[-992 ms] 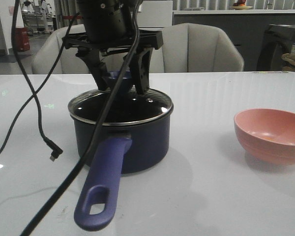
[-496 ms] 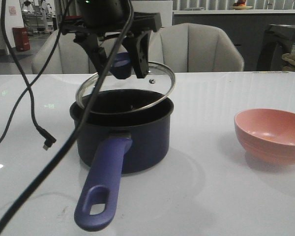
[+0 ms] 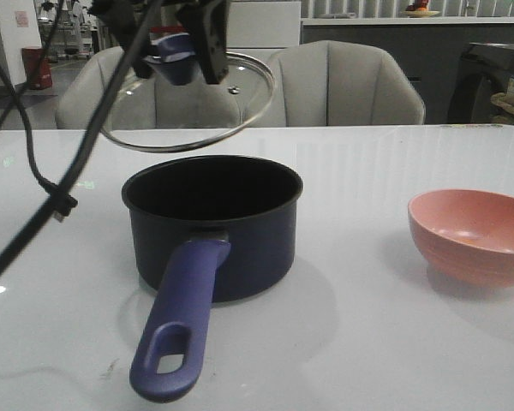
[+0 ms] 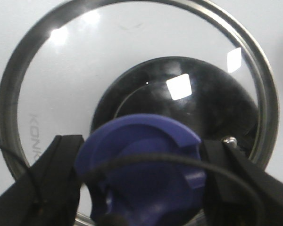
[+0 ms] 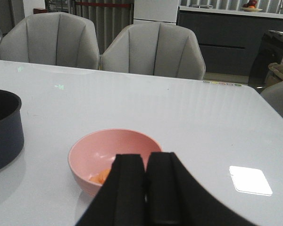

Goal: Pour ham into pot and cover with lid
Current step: 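Lift the glass lid off the saucepan with the left gripper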

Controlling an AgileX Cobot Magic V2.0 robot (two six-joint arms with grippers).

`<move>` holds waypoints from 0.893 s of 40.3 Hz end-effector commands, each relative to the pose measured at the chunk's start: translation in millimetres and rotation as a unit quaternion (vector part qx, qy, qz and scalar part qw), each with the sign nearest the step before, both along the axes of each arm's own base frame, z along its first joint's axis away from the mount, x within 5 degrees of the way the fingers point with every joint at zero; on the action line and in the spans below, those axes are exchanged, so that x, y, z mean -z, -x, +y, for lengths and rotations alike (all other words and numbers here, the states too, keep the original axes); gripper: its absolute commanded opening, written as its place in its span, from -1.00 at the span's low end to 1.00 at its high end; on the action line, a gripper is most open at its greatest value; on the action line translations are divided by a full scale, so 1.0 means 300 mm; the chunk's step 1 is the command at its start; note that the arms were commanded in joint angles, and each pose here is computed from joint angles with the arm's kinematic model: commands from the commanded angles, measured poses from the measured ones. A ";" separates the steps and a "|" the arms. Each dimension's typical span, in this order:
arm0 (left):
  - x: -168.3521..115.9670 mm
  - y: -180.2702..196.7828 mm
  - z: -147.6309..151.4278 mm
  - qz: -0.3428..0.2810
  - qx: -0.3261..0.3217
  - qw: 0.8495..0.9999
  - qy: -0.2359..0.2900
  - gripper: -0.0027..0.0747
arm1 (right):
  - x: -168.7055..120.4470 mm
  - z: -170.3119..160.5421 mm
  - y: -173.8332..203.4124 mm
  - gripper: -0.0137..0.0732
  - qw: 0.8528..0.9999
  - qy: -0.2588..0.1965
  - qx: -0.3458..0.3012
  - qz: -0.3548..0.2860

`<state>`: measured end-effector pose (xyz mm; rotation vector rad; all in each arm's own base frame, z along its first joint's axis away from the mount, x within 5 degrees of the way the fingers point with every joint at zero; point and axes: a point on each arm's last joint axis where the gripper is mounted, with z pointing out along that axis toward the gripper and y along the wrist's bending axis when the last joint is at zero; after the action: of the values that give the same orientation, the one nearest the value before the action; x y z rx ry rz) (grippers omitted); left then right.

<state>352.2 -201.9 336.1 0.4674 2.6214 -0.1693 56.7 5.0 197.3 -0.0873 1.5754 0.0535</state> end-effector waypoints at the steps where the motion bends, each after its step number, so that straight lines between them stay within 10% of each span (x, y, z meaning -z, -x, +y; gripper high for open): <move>1: -0.130 0.019 0.093 -0.056 -0.033 0.998 0.022 -0.63 | -0.022 0.000 0.005 -0.36 0.999 -0.003 0.001 -0.050; 36: 0.224 0.076 0.640 0.046 -0.202 0.978 0.004 -0.63 | -0.022 0.000 0.005 -0.36 0.999 -0.003 0.001 -0.050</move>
<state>331.2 -14.8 254.5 -0.0641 2.8722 -0.0321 56.7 5.0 197.3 -0.0873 1.5754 0.0535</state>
